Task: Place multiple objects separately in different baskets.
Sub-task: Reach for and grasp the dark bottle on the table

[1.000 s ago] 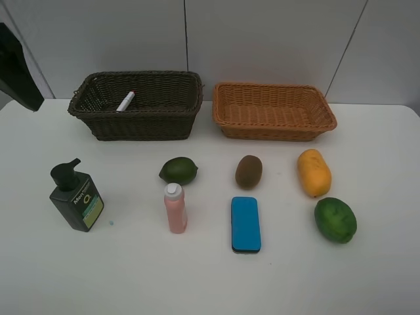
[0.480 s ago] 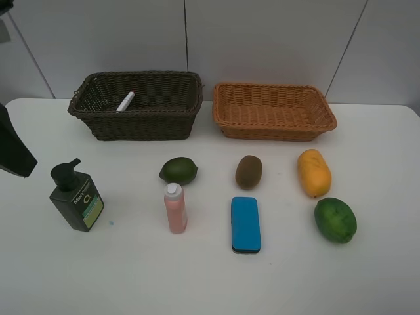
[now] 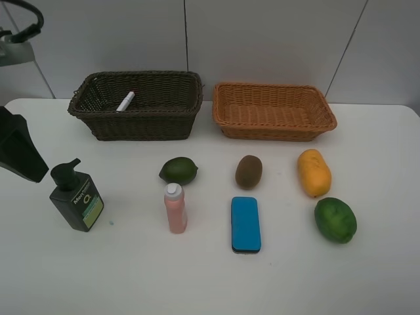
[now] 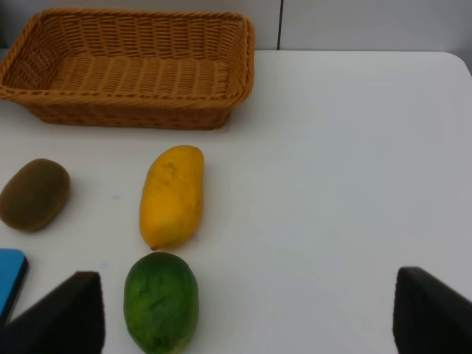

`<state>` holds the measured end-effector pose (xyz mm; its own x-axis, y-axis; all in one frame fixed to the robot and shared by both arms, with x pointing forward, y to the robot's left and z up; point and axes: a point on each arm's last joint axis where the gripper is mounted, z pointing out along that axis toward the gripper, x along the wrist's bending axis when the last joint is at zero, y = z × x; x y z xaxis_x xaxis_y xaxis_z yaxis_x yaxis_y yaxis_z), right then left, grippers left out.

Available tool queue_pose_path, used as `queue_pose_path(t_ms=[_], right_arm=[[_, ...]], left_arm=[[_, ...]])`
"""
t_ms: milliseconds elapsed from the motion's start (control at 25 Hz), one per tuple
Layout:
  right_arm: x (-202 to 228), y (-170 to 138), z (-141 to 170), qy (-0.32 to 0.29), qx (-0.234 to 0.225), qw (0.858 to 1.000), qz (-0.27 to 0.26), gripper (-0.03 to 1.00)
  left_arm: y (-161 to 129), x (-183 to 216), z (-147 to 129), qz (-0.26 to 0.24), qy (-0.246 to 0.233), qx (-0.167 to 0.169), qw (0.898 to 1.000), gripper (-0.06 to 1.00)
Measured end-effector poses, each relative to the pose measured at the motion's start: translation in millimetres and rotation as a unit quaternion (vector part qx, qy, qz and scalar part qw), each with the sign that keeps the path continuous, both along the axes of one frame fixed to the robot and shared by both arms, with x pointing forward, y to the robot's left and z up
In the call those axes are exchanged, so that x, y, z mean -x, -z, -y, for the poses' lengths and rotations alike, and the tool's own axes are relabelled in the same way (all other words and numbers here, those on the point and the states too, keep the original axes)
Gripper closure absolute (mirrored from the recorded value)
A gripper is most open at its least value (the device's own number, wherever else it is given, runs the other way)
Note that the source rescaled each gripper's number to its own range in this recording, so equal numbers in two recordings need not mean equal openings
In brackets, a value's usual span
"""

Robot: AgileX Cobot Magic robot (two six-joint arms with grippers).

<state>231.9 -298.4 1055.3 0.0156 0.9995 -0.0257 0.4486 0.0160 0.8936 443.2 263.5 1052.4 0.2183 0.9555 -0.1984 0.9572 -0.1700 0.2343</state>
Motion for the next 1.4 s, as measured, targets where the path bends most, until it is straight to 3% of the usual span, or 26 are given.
queue_pose_path(t_ms=[400,680,1400], right_arm=[[0.0,0.0,0.0,0.0,0.0,1.0,0.0,-0.03],[0.0,0.0,0.0,0.0,0.0,1.0,0.0,-0.03],[0.0,0.0,0.0,0.0,0.0,1.0,0.0,-0.03]], left_arm=[[40.7,-36.5,33.2,0.008,0.059,-0.022,0.998,-0.06],[57.1,-46.7,31.9,-0.004,0.05,-0.054,0.997,-0.06],[111.3,-66.9,35.9,-0.064,0.04,-0.073,0.994,-0.06]])
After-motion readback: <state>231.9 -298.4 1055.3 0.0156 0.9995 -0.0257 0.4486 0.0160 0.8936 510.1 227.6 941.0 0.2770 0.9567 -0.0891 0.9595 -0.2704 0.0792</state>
